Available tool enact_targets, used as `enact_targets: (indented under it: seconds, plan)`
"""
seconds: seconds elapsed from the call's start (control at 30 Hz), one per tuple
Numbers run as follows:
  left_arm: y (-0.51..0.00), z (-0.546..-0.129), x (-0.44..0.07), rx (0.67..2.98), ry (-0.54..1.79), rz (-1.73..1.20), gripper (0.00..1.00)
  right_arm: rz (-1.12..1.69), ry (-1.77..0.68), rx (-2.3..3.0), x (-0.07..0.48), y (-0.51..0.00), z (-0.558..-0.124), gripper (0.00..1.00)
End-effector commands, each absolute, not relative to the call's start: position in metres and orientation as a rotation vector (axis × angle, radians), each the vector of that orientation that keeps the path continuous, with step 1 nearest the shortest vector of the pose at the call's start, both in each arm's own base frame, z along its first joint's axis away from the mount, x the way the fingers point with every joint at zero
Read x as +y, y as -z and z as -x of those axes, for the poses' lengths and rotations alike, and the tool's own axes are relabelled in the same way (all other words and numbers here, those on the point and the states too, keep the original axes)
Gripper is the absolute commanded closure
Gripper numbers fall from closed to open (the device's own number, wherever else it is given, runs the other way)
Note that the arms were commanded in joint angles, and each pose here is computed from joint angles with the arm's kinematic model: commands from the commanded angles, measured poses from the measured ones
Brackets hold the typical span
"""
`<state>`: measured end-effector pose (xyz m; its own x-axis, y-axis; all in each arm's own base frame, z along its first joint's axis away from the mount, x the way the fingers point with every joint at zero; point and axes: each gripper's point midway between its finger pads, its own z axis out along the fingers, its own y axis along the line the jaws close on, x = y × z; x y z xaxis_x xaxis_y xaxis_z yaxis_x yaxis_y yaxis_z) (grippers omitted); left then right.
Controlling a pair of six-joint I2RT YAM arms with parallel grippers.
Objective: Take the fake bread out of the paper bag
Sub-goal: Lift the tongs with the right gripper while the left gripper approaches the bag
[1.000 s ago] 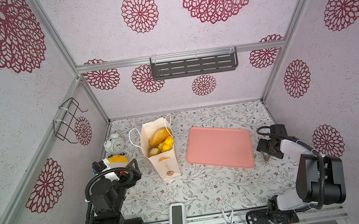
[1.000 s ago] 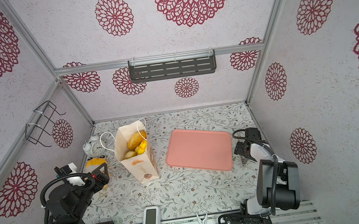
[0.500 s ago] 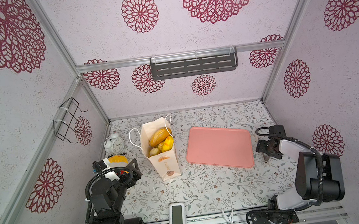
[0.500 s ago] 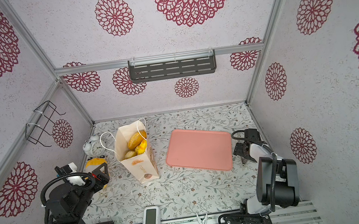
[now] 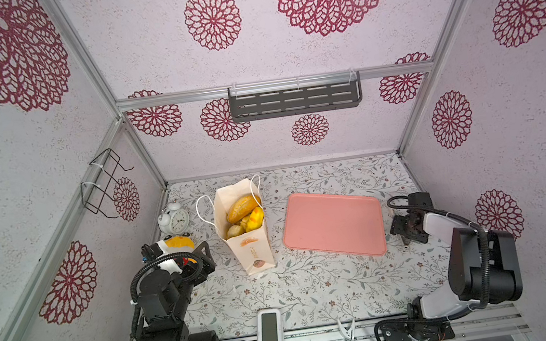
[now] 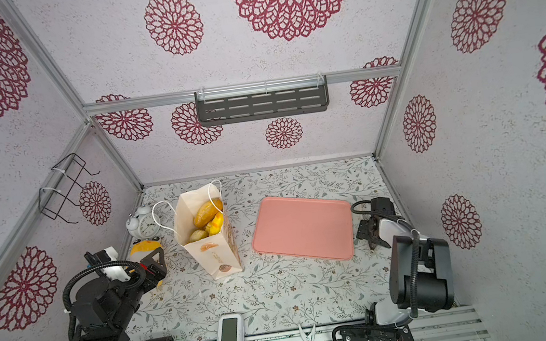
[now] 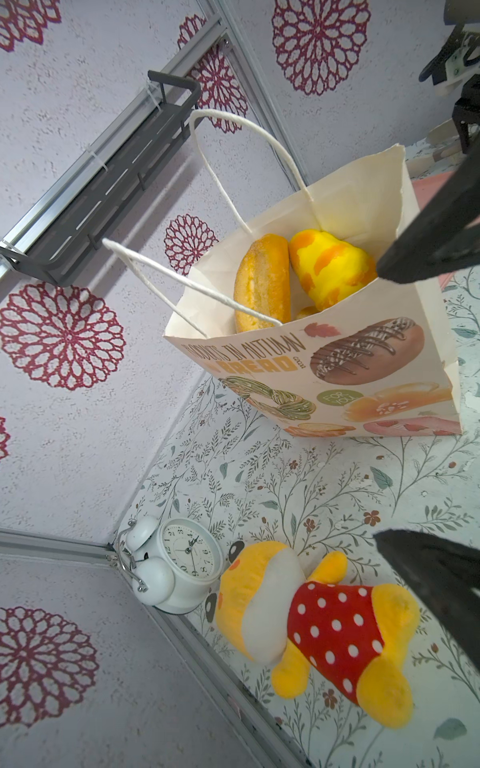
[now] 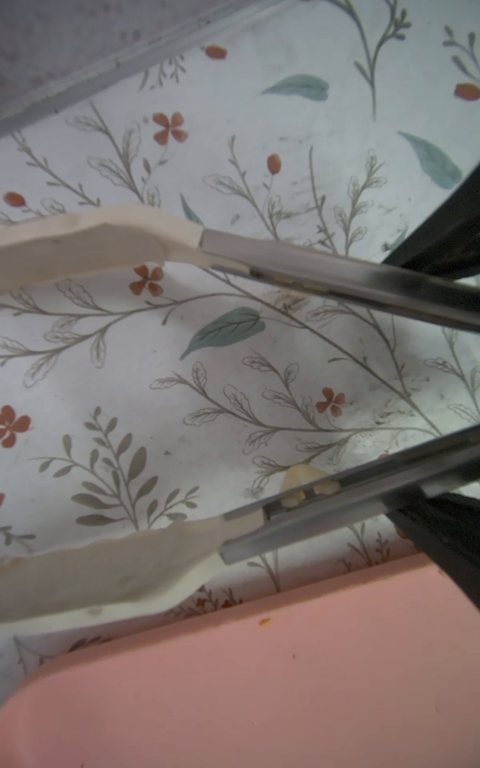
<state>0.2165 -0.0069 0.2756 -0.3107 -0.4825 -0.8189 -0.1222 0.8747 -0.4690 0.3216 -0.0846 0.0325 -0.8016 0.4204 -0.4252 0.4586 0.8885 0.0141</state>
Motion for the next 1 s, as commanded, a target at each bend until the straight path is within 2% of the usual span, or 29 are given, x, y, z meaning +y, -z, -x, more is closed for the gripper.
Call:
enact_targets:
  seconds: [0.0,0.2,0.33,0.4,0.73,0.97]
  plan:
    - [-0.274,-0.218,-0.008,1.884,0.376,0.431,0.03,-0.629,0.160,2.645,-0.089,-0.025,-0.321,0.29]
    - [-0.273,-0.218,-0.007,1.891,0.367,0.442,0.03,-0.613,0.172,2.621,-0.090,-0.035,-0.322,0.41]
    - [-0.272,-0.218,-0.007,1.896,0.365,0.447,0.03,-0.620,0.174,2.562,-0.091,-0.061,-0.320,0.58]
    - [-0.272,-0.219,-0.007,1.900,0.368,0.446,0.03,-0.619,0.174,2.538,-0.091,-0.076,-0.318,0.62]
    - [-0.270,-0.220,-0.011,1.916,0.381,0.433,0.03,-0.579,0.068,2.342,-0.078,-0.172,-0.311,0.63]
    - [-0.267,-0.226,-0.023,1.964,0.439,0.392,0.03,-0.476,-0.247,2.324,-0.035,-0.244,-0.326,0.57]
